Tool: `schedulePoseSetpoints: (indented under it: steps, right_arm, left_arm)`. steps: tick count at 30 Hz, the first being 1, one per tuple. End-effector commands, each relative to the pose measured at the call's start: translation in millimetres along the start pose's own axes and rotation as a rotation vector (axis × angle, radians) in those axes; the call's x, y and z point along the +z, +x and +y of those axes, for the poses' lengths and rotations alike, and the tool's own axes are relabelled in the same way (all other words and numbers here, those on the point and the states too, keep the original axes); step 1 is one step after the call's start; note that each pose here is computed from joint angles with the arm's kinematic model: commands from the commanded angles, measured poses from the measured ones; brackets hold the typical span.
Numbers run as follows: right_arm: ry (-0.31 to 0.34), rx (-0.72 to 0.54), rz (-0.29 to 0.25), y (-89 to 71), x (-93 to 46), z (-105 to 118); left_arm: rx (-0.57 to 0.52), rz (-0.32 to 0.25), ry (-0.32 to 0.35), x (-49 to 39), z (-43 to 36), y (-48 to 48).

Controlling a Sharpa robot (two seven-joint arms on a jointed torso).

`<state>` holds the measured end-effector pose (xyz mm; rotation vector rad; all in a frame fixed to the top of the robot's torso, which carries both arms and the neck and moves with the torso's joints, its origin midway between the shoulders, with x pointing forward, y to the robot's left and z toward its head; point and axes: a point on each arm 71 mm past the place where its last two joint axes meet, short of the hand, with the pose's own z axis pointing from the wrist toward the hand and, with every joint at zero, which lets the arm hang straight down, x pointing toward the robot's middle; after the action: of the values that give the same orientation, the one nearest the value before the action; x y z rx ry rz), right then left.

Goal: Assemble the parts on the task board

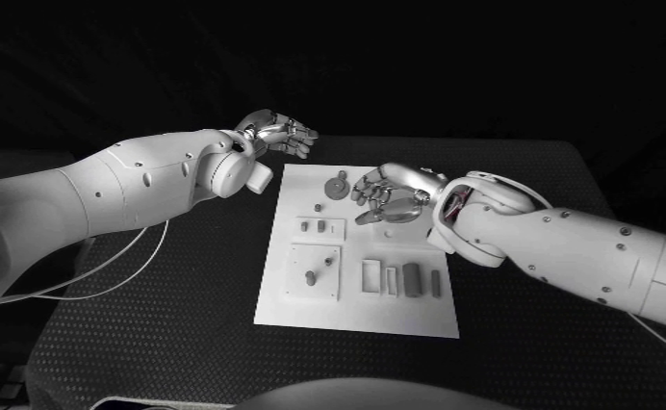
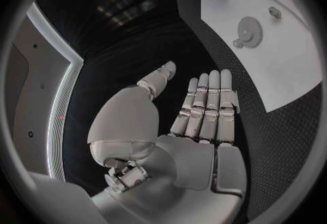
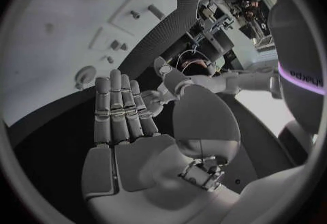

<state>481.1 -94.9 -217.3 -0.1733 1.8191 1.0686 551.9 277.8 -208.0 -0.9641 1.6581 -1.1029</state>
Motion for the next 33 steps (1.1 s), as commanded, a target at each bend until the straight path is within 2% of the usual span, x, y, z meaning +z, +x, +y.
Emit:
schedulePoseSetpoints:
  steps: [1, 4, 8, 12, 17, 20, 22, 26, 33]
  right_arm:
    - [0.061, 0.277, 0.116, -6.1, -10.9, -14]
    - [0.142, 0.321, 0.159, -17.8, -22.0, -30]
    - [0.189, 0.411, 0.192, -23.2, -36.5, -41]
    - [0.215, 0.443, 0.157, -29.8, -48.0, -49]
    - [0.276, 0.425, 0.143, -32.9, -61.4, -62]
    - [0.330, 0.378, 0.162, -28.7, -71.8, -70]
    - [0.367, 0.342, 0.195, -24.0, -77.7, -73]
    - [0.434, 0.278, 0.216, -17.0, -86.1, -77]
    - [0.620, 0.231, 0.265, 4.0, -97.3, -84]
  left_arm:
    - [-0.011, 0.007, 0.009, 0.7, -1.5, 0.2]
    - [-0.010, 0.005, 0.008, 1.2, -1.1, -0.7]
    - [-0.011, 0.004, 0.007, 1.9, -0.9, -0.6]
    - [-0.011, 0.003, 0.006, 2.8, -0.6, -0.8]
    - [-0.012, 0.002, 0.004, 3.3, 0.0, -1.4]
    - [-0.012, 0.002, 0.002, 3.4, 0.2, -1.5]
    - [-0.012, 0.001, 0.002, 3.1, 0.4, -2.0]
    - [-0.013, 0.001, 0.002, 3.0, 0.5, -2.3]
    - [-0.013, 0.003, 0.001, 2.7, 0.5, -1.9]
